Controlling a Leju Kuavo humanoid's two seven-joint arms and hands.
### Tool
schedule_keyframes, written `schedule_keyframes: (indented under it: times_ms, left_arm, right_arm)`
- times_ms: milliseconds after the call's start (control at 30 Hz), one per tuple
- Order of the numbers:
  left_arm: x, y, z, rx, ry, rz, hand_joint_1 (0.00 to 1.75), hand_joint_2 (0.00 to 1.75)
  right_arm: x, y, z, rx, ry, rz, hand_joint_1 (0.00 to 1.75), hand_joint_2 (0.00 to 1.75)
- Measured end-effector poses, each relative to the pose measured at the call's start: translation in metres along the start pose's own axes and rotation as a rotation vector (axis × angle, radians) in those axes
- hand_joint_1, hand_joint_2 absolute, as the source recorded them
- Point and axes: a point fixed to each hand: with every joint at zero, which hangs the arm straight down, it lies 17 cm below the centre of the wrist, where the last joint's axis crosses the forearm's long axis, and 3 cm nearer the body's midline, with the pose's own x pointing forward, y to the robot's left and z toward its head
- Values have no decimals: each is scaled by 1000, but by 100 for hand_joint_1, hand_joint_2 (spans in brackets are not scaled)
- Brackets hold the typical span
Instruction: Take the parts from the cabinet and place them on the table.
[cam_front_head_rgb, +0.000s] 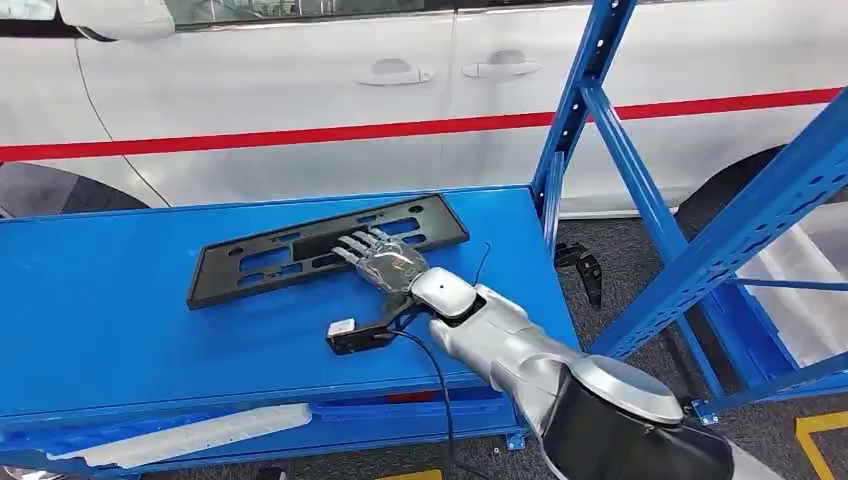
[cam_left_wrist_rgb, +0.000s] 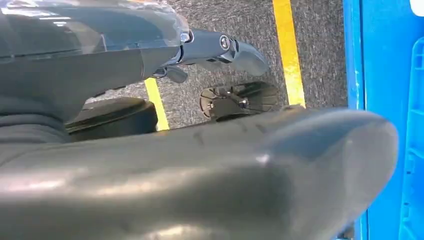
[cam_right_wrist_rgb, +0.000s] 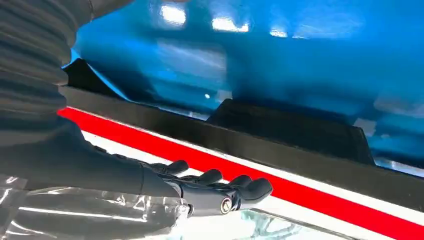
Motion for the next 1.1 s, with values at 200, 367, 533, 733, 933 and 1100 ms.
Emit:
schedule_keyframes:
  times_ms: [200,367,533,733,933,1100]
  left_arm:
    - [0,0,0,1,-4,6,0,0]
    - [-2,0,1,2,1,6,0,0]
    - [-4,0,1,-2,8,0,0,0]
    - [-5,0,1,-2,13,0,0,0]
    - [-8,0,2,1,15,1,0,0]
    - [-9,1,2,2,17,-1,0,0]
  right_arm:
    - [-10,2,3,5,5,18,0,175]
    - [-22,-2,3,6,37,19,0,175]
    - [-40,-11,2,7,86,17,0,175]
    - [-42,-18,-3,13,104,20,0,175]
    - [-29,-23,-8,10,101,5,0,175]
    - [-28,-24,-9,9,104,-1,0,175]
